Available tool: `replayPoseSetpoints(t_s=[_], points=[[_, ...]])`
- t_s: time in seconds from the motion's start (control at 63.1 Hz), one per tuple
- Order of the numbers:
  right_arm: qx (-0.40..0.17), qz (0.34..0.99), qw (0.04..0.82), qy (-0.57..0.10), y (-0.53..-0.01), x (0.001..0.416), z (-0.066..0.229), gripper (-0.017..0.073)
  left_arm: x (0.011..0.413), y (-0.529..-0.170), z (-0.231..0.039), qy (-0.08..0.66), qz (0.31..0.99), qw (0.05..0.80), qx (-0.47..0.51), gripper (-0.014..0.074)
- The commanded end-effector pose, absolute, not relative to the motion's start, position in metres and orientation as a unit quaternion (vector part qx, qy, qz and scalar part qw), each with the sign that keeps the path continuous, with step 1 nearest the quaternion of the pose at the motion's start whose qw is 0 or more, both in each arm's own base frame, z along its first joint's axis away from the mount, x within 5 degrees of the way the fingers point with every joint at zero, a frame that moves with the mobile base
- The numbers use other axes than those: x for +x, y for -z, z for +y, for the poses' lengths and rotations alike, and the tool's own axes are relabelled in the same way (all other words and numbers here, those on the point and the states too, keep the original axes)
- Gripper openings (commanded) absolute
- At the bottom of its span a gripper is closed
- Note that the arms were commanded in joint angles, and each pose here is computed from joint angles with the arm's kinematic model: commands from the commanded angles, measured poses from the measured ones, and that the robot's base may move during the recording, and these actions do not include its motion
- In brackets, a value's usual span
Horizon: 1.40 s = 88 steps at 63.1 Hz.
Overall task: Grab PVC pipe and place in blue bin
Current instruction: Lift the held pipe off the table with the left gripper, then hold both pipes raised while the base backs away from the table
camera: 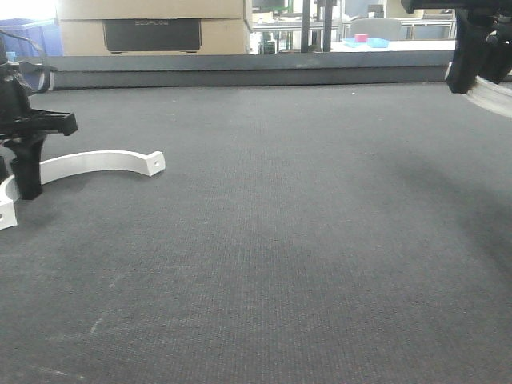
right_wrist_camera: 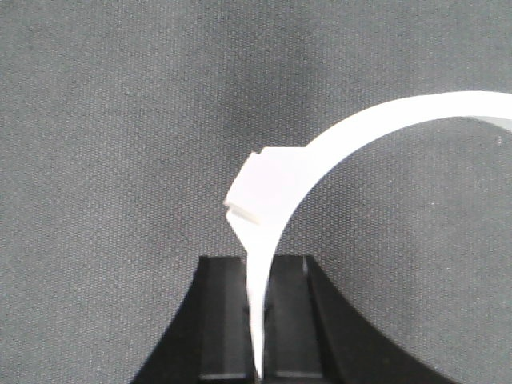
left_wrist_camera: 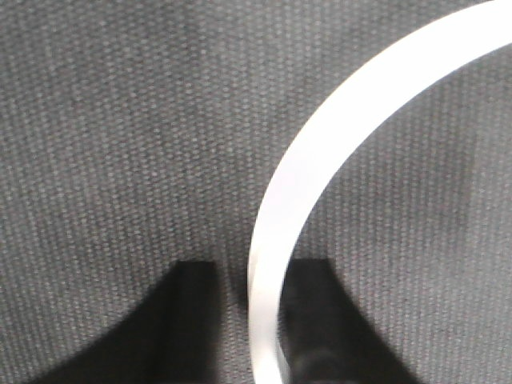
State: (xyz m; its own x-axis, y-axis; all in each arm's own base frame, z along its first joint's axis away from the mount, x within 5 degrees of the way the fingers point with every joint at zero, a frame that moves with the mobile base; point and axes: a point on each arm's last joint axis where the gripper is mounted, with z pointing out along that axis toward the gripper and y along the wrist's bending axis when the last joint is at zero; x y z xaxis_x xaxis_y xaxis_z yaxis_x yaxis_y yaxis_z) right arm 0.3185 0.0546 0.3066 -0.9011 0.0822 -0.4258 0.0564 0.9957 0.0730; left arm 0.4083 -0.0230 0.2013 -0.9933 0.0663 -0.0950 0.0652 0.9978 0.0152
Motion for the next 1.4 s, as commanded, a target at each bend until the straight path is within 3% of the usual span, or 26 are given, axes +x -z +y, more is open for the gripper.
replayPoseSetpoints(t_s=[0.0,0.048,0.285,0.444,0.698,0.841,1.031,1.205,1.38], points=[[0.028,0.972,0.231,-0.027,-0.309,0.320,0.055,-0.0168,0.408,-0.204,-0.023,0.001,0.999,0.041,0.028,-0.0048],[0.028,0.972,0.231,-0.027,-0.309,0.320,0.055,-0.0168,0.408,-0.203,-0.023,0.001,0.999,0.039,0.028,-0.0111],[0.028,0.972,0.234,-0.027,-0.311,0.319,0.055,-0.0168,0.403,-0.213,-0.025,0.009,0.999,0.032,0.022,-0.0111],[0.028,0.966,0.256,-0.033,-0.325,0.311,0.053,-0.0168,0.392,-0.247,-0.034,0.022,0.997,0.071,0.028,-0.0111],[0.026,0.927,0.370,-0.056,-0.369,0.294,0.050,-0.0168,0.359,-0.326,-0.066,0.053,0.977,0.193,0.068,-0.0111],[0.022,0.918,0.392,-0.050,-0.379,0.286,0.047,-0.0168,0.339,-0.367,-0.086,0.075,0.951,0.288,0.086,-0.0111],[0.019,0.901,0.430,-0.057,-0.383,0.268,0.044,-0.0168,0.314,-0.413,-0.092,0.103,0.910,0.391,0.085,-0.0111],[0.011,0.870,0.489,-0.066,-0.376,0.242,0.040,-0.0168,0.294,-0.435,-0.086,0.113,0.884,0.448,0.080,-0.0111],[-0.001,0.847,0.529,-0.061,-0.369,0.214,0.034,-0.0168,0.276,-0.430,-0.080,0.120,0.859,0.492,0.074,-0.0111]])
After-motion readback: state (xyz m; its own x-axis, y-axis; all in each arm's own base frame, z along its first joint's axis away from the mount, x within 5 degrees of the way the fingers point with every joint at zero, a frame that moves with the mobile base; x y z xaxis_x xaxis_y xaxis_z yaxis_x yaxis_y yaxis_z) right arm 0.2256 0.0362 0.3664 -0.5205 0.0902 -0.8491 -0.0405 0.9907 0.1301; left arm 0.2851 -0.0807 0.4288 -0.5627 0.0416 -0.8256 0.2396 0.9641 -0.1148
